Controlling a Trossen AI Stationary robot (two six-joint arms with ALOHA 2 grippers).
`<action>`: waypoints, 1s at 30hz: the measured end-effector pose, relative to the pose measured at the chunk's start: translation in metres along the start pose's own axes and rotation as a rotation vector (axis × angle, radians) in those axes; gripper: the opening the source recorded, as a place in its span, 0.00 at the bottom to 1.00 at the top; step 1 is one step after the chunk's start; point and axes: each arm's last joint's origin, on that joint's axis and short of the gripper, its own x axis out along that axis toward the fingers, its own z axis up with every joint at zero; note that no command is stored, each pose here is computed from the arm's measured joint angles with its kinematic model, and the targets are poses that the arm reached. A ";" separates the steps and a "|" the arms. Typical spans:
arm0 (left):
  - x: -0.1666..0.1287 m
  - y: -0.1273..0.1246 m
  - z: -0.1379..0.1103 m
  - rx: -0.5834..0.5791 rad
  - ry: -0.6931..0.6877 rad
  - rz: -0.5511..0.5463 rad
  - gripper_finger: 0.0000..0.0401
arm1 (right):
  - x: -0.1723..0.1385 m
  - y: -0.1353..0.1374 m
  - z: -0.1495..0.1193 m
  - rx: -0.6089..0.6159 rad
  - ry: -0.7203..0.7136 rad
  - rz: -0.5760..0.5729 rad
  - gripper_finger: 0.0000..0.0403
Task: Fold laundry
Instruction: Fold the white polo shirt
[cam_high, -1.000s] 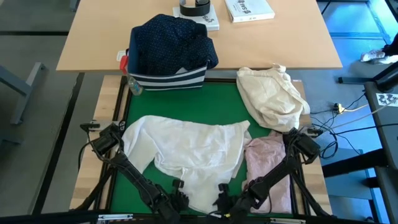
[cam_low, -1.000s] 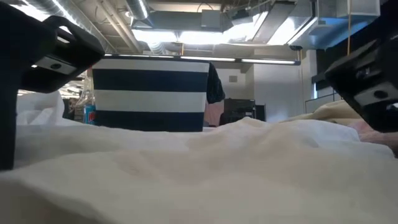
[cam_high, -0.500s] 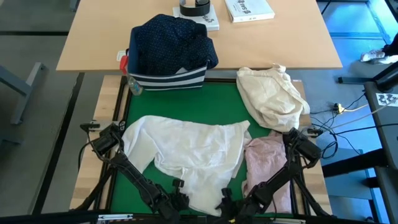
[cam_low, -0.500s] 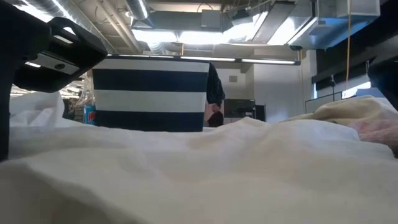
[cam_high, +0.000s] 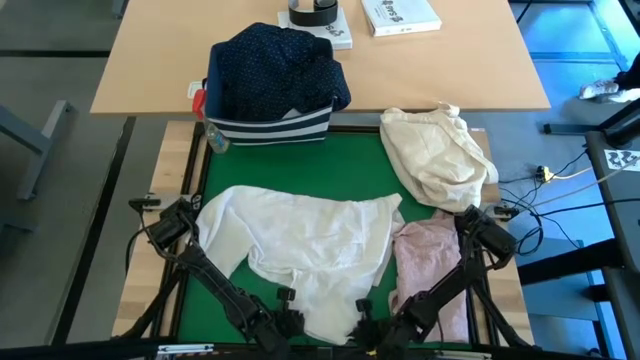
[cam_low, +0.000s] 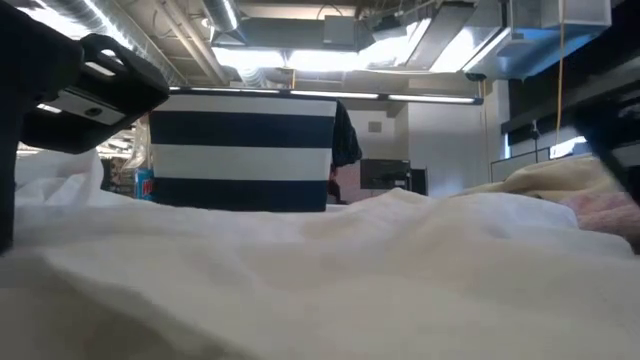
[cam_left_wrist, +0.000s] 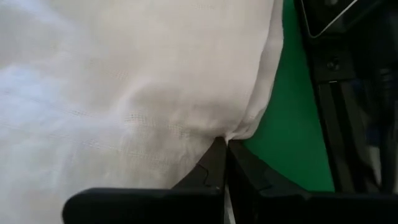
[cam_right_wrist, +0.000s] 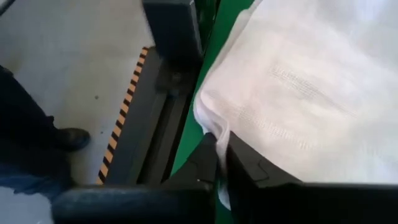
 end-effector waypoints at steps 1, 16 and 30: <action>-0.003 -0.001 0.001 -0.015 0.000 -0.012 0.00 | -0.004 0.001 0.000 0.010 0.006 -0.001 0.04; -0.044 -0.012 0.022 -0.148 -0.047 -0.094 0.00 | -0.072 0.015 0.023 0.069 -0.041 -0.022 0.02; -0.060 0.052 0.053 -0.079 -0.046 0.113 0.00 | -0.095 -0.019 0.025 0.245 0.069 -0.254 0.03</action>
